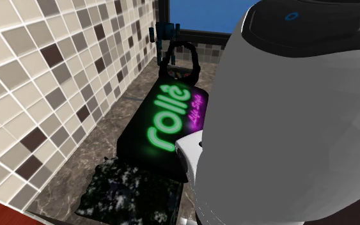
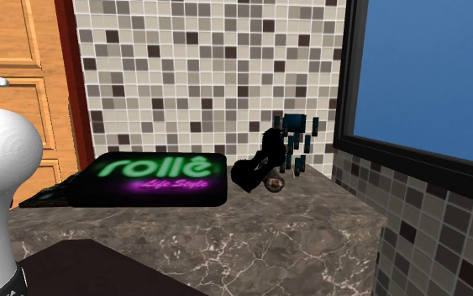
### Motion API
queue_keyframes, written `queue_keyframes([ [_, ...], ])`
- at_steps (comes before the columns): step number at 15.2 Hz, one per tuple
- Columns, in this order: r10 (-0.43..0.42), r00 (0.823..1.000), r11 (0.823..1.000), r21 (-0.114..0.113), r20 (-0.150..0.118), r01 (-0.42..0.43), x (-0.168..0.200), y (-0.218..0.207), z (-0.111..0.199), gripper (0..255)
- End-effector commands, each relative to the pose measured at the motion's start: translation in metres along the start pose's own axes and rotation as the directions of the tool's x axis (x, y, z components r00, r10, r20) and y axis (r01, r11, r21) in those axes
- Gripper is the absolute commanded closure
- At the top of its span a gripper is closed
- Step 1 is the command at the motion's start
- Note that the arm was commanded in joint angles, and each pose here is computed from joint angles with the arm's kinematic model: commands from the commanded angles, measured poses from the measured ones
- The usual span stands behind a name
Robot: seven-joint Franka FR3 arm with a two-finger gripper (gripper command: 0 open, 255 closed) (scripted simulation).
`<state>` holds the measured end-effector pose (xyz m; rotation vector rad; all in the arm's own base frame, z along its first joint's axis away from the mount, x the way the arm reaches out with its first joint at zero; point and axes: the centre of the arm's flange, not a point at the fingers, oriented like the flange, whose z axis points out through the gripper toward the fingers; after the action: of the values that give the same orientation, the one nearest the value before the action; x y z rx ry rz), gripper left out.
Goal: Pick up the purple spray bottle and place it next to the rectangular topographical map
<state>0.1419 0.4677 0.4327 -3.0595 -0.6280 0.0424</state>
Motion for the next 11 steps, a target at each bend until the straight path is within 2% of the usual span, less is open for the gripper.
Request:
queue_keyframes([
  [1, 0.000, 1.000, 1.000, 0.000, 0.000, 0.000, 0.000, 0.000, 0.000, 255],
  [2, 0.000, 1.000, 1.000, 0.000, 0.000, 0.000, 0.000, 0.000, 0.000, 0],
  [7, 0.000, 1.000, 1.000, 0.000, 0.000, 0.000, 0.000, 0.000, 0.000, 0],
  [11, 0.000, 1.000, 1.000, 0.000, 0.000, 0.000, 0.000, 0.000, -0.050, 0],
])
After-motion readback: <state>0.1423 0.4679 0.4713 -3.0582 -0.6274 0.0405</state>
